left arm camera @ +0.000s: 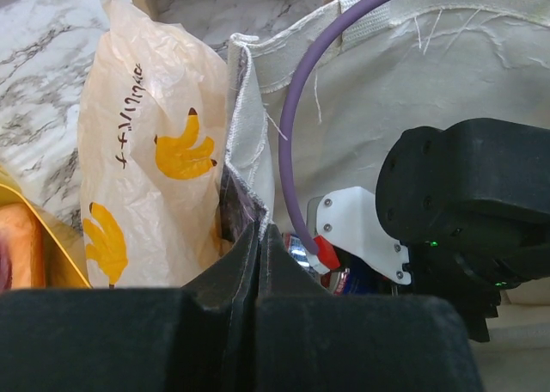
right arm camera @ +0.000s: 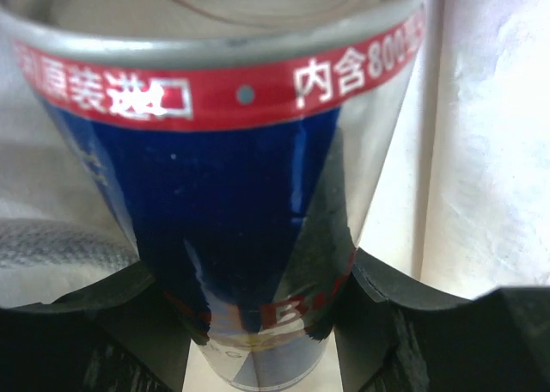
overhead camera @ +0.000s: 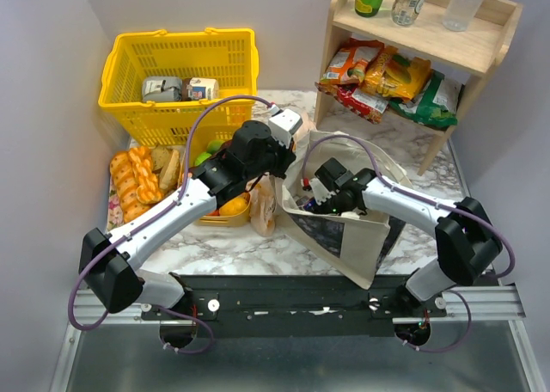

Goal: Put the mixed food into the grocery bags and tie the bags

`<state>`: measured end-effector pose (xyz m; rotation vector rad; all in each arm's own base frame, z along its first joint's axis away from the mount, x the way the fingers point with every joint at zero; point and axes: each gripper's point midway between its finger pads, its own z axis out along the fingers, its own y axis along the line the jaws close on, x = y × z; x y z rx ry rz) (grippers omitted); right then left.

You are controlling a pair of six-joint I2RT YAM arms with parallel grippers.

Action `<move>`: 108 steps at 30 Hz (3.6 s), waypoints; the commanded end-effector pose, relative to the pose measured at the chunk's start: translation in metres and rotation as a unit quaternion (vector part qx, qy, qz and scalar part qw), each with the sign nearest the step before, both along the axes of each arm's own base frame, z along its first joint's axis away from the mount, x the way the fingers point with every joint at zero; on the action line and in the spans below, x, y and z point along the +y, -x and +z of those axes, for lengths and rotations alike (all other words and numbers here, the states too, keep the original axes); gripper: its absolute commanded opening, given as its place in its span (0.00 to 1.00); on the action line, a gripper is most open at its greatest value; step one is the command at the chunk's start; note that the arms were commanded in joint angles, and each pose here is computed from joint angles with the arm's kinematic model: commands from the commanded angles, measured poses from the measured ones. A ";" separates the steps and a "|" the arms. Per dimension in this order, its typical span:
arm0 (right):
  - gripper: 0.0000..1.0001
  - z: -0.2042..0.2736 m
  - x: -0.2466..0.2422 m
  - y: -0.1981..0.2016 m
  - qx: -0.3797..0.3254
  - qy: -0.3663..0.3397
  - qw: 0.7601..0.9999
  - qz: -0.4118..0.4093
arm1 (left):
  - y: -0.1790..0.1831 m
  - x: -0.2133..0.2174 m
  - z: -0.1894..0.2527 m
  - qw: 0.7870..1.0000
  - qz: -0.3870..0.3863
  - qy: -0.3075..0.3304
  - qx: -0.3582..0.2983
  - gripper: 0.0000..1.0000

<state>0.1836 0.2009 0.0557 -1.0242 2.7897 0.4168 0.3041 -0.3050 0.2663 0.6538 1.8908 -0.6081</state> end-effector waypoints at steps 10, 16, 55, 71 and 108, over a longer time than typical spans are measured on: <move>0.86 -0.022 0.016 0.004 0.032 0.000 0.999 -0.030 | 0.012 0.008 -0.038 0.997 -0.003 -0.058 0.046 0.00; 0.96 -0.010 0.017 -0.002 0.011 -0.007 0.999 -0.032 | 0.012 0.008 -0.037 0.997 -0.003 -0.058 0.045 0.00; 1.00 0.477 -0.231 -0.292 -0.655 -0.130 0.648 -0.367 | 0.020 0.007 -0.019 0.999 -0.006 -0.040 0.029 0.00; 1.00 0.443 -0.293 -0.362 -0.648 -0.069 0.614 -0.446 | 0.015 0.013 -0.020 0.998 0.010 -0.055 0.017 0.00; 0.44 0.442 -0.301 -0.398 -0.700 -0.077 0.574 -0.417 | 0.012 0.014 -0.031 0.997 0.013 -0.071 0.023 0.00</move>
